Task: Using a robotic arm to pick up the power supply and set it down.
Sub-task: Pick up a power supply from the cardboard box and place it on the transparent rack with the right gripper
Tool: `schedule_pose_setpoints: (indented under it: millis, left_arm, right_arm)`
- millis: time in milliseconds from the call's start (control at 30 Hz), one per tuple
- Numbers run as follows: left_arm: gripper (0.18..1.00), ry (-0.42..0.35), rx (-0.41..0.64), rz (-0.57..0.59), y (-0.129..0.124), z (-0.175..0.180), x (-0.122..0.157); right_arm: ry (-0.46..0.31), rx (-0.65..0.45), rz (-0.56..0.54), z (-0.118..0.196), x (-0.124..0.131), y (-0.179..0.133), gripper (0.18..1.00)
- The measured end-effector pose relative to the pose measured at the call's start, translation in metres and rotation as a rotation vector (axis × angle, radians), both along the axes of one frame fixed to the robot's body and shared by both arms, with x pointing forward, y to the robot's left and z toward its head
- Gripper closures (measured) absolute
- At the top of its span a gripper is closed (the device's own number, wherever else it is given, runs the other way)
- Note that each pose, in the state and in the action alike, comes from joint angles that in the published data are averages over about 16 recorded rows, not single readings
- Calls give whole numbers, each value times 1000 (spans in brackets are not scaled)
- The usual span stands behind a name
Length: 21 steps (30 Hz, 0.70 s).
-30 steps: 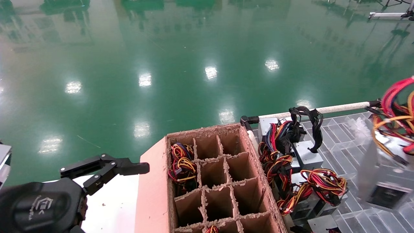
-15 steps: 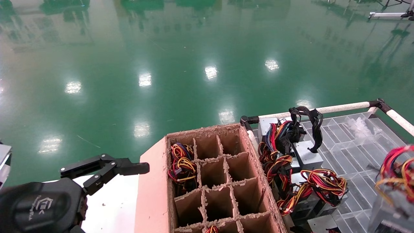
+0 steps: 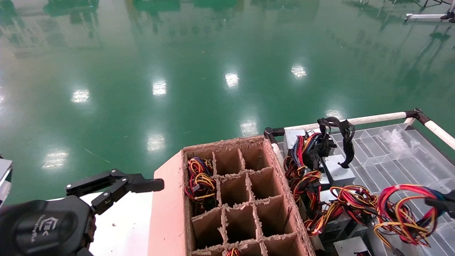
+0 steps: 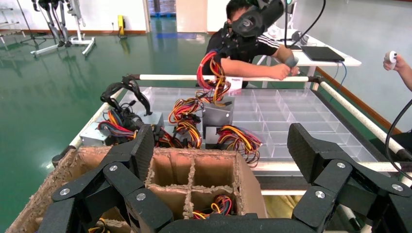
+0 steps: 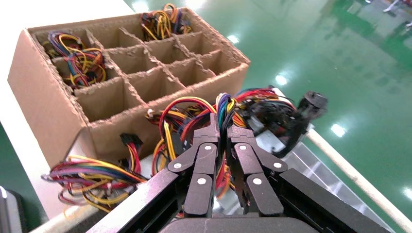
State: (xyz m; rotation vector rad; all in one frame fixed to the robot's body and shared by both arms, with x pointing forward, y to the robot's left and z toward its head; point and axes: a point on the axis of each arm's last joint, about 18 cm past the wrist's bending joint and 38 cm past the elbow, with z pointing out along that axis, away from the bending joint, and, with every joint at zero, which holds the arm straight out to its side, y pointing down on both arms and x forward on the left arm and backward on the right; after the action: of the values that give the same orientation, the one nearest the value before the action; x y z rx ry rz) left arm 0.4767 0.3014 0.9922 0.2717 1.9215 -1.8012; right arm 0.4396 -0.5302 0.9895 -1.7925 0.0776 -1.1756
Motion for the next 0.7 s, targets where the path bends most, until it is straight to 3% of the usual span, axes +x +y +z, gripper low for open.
schedule_pose_setpoints:
  millis: [367,700]
  left_arm:
    - [184,0,0,0,0,0,0]
    - [184,0,0,0,0,0,0]
  right_arm:
    - [24,68,17,-22,24,5,983]
    - [39,142,-40,-50,29,-12,983]
